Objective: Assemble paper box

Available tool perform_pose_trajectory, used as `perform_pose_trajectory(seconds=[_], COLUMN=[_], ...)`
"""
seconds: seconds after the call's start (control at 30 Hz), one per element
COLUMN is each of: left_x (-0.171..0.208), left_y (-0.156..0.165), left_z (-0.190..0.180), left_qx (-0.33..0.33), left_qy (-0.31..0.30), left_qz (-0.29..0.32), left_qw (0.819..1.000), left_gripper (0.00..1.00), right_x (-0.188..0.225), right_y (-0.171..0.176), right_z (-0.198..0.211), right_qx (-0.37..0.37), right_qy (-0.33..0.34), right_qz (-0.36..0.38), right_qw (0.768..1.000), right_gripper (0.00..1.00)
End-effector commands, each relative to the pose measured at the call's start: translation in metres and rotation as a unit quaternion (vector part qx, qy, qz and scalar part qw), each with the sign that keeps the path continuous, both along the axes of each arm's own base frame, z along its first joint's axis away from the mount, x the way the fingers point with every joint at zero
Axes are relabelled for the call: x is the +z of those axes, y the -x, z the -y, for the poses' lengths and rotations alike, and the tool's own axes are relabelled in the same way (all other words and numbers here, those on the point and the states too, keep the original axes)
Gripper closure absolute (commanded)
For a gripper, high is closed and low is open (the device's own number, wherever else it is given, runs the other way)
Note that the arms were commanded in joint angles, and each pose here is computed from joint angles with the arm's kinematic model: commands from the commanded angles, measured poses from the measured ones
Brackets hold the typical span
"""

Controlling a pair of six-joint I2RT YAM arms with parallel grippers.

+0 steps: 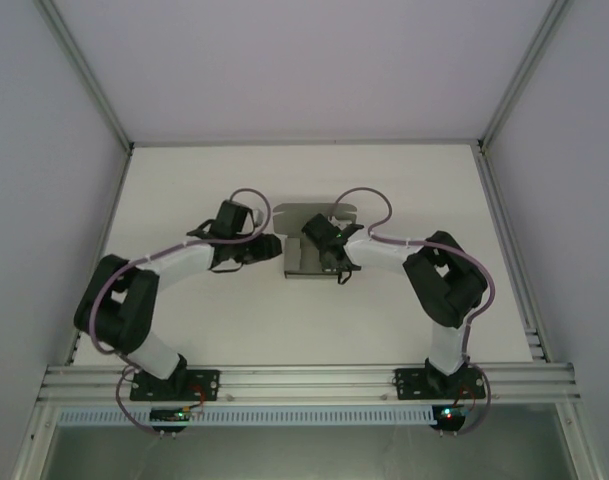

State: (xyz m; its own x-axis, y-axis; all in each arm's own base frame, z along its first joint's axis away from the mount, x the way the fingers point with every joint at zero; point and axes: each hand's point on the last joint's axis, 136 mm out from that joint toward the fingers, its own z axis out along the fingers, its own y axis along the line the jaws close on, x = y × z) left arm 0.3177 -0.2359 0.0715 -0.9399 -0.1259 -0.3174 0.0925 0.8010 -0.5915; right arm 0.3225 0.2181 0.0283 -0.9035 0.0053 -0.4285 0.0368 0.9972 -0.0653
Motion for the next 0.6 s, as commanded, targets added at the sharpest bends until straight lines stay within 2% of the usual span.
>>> perform_pose_trajectory(seconds=[0.0,0.27,0.37,0.57], left_x=[0.018,-0.018,-0.032,-0.044], left_y=[-0.016,-0.013,-0.014,-0.002], left_z=[0.026,0.04,0.036,0.046], left_qx=[-0.017,-0.029,-0.024,-0.064], left_qy=[0.045,0.02,-0.032,-0.054], left_qz=[0.014,-0.023,-0.02,-0.017], left_qw=[0.999,0.999,0.999,0.996], left_gripper=[0.58,0.74,0.75,0.78], right_x=[-0.005,-0.006,-0.007,-0.007], right_y=[0.005,0.005,0.006,0.007], right_z=[0.006,0.006,0.007,0.008], right_qx=[-0.012,-0.01,-0.009,-0.009], right_qy=[0.007,0.009,0.012,0.009], right_qz=[-0.012,-0.01,-0.012,-0.01], right_qw=[1.0,1.0,1.0,1.0], right_gripper=[0.85,0.86,0.86,0.86])
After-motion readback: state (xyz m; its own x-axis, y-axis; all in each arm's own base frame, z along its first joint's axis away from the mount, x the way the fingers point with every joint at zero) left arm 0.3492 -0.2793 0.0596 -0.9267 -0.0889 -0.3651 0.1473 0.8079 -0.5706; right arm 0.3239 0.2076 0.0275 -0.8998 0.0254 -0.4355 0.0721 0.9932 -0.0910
